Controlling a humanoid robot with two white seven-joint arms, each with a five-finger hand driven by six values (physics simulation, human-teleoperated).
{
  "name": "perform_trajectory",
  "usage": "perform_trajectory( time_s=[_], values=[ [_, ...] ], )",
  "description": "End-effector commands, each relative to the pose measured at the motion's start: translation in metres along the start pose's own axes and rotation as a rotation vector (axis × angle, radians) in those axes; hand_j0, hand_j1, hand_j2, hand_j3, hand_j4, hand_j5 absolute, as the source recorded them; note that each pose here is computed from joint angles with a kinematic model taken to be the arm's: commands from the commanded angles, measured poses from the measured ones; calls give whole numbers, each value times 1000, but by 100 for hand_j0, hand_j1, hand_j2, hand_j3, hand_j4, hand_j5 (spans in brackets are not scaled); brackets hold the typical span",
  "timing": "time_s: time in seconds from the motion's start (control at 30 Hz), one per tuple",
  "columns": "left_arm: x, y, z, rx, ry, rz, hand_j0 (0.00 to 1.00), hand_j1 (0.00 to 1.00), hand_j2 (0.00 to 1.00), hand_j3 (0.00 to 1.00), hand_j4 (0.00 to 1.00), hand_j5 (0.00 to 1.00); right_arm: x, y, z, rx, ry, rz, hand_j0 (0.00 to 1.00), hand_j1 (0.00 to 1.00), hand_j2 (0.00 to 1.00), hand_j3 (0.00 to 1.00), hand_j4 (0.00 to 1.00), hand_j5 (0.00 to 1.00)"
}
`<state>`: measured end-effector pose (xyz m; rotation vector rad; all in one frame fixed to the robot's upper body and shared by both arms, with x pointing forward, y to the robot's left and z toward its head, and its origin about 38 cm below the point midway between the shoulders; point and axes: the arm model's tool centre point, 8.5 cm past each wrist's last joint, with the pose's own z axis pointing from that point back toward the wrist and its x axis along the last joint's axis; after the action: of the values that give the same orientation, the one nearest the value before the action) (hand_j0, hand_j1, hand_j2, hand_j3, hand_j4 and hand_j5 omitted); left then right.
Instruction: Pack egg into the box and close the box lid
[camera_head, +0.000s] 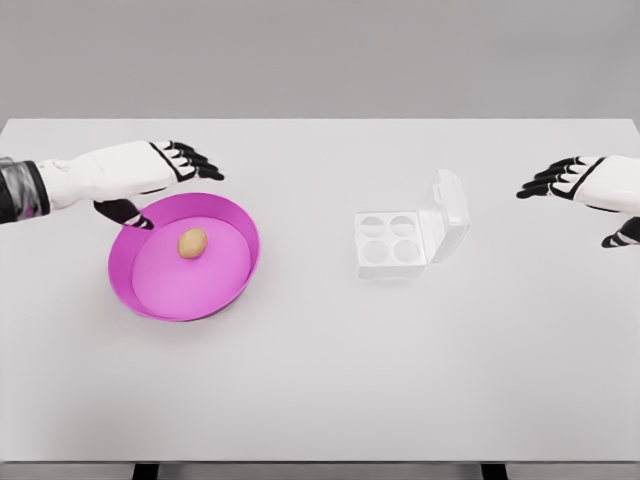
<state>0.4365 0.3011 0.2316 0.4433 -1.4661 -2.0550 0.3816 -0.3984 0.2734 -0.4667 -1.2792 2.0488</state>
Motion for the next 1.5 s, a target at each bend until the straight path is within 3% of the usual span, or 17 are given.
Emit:
perform_trajectory(
  time_s=[0.0,0.13,0.3,0.57,0.83,0.97,1.17,1.47],
  values=[
    [1,3,4,-1,2,-10,98,98,98,98,98,98,0,-1,1,-5,0,-2,100,100,100,100,100,100],
    [7,-8,-5,-37,-28,-1,97,97,97,97,97,97,-1,0,1,-3,4,-7,100,100,100,100,100,100],
    [17,-33,1,-102,-117,123,98,98,98,98,98,98,0,4,0,5,-1,-12,100,100,100,100,100,100],
    [18,-35,1,-107,-121,129,97,97,97,97,97,97,-1,4,2,8,5,-14,100,100,100,100,100,100],
    [4,-41,-2,-126,10,212,96,96,96,96,96,96,-1,5,0,3,0,-18,100,100,100,100,100,100],
    [3,-41,-3,-131,20,204,94,94,94,94,94,94,0,5,-1,0,-3,-20,100,100,100,100,100,100],
    [8,-46,-11,-141,10,217,82,82,82,82,82,82,0,5,-2,-2,-3,-20,100,100,100,100,100,100],
    [6,-50,-14,-155,38,239,81,81,81,81,81,81,0,6,-2,-1,-4,-22,100,100,100,100,100,100]
  ],
)
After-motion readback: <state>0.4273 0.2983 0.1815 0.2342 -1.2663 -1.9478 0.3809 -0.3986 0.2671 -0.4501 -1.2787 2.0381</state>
